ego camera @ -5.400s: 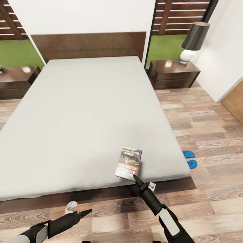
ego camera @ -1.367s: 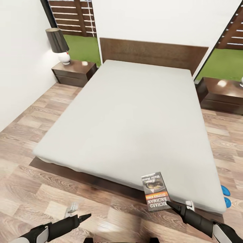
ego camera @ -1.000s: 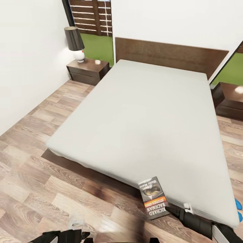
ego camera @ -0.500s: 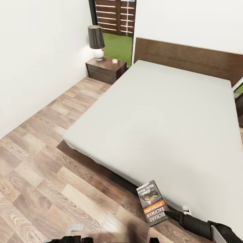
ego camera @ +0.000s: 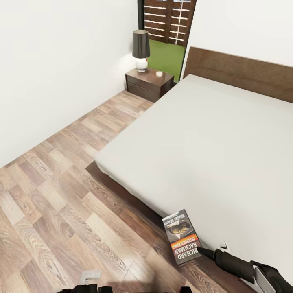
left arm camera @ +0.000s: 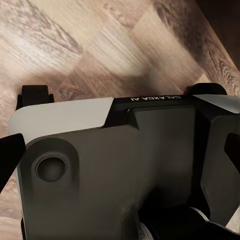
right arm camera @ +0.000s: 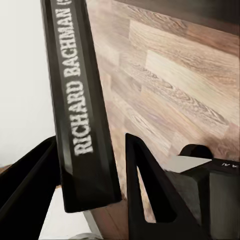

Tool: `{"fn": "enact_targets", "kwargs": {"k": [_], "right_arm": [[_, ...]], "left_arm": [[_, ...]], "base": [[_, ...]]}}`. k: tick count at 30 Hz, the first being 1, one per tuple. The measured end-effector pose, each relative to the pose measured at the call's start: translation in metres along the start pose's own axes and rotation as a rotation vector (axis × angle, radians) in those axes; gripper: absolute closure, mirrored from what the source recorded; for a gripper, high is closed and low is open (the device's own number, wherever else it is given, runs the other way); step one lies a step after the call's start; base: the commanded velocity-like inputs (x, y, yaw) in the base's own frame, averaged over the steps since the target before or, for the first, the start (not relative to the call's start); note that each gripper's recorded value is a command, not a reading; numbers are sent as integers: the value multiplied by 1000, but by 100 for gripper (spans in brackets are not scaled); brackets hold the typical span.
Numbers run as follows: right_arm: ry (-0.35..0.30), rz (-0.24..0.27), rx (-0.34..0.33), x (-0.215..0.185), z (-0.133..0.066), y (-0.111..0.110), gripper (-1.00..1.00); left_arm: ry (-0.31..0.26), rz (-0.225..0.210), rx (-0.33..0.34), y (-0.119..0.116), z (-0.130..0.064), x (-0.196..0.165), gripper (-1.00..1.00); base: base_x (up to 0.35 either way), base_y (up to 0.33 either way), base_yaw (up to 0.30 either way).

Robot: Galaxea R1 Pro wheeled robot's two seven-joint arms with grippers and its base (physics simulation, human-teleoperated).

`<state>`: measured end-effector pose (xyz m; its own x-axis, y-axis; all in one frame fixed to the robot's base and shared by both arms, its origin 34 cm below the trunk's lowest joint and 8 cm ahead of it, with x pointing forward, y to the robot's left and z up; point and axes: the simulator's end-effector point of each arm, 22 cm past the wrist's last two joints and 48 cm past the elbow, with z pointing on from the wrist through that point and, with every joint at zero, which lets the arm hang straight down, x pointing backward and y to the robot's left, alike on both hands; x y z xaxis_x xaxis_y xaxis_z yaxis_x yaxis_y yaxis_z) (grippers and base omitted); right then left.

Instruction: In the bedroom, move the book from the bed onto either nightstand, and place the two sandals side by side next to the bed.

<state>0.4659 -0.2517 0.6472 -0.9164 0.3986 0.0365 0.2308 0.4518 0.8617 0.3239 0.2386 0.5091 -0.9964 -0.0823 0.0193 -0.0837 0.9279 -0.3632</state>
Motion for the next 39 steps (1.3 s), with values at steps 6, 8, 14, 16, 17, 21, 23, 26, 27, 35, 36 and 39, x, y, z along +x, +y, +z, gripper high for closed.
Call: {"fn": "enact_targets", "kwargs": {"k": [6,8,14,16,17,21,23,26,27,35,36,39], "right_arm": [[3,-18,-55,-3,0,15,100],[4,-18,-56,-3,0,15,100],[9,-18,-52,-1,1,14,100],[13,-14,-47,2,1,12,100],[13,-13,-47,2,1,12,100],[15,-14,-49,3,2,12,100],[16,-14,-49,3,2,12,100],[17,-14,-49,3,1,12,100],[17,-15,-48,3,1,12,100],[17,-18,-45,2,-1,11,100],[17,-18,-44,2,-1,10,100],[17,-19,-44,2,-1,10,100]], "left_arm": [[0,0,0,0,0,0,-100],[0,0,0,0,0,0,-100],[0,0,0,0,0,0,-100],[-1,-2,-2,1,0,0,-100],[-2,-3,-2,1,0,-1,-100],[-2,-3,-3,1,0,0,-100],[-2,-3,-3,1,0,0,-100],[-2,-3,-3,2,0,0,-100],[-2,-3,-3,2,0,0,-100],[-1,-3,-3,2,0,0,-100],[-1,-3,-3,2,0,0,-100],[-1,-3,-3,2,0,0,-100]], "base": [[0,0,294],[0,0,294],[0,0,294],[0,0,294],[0,0,294],[0,0,294],[0,0,294],[0,0,294],[0,0,294],[0,0,294],[0,0,294],[0,0,294]]}}
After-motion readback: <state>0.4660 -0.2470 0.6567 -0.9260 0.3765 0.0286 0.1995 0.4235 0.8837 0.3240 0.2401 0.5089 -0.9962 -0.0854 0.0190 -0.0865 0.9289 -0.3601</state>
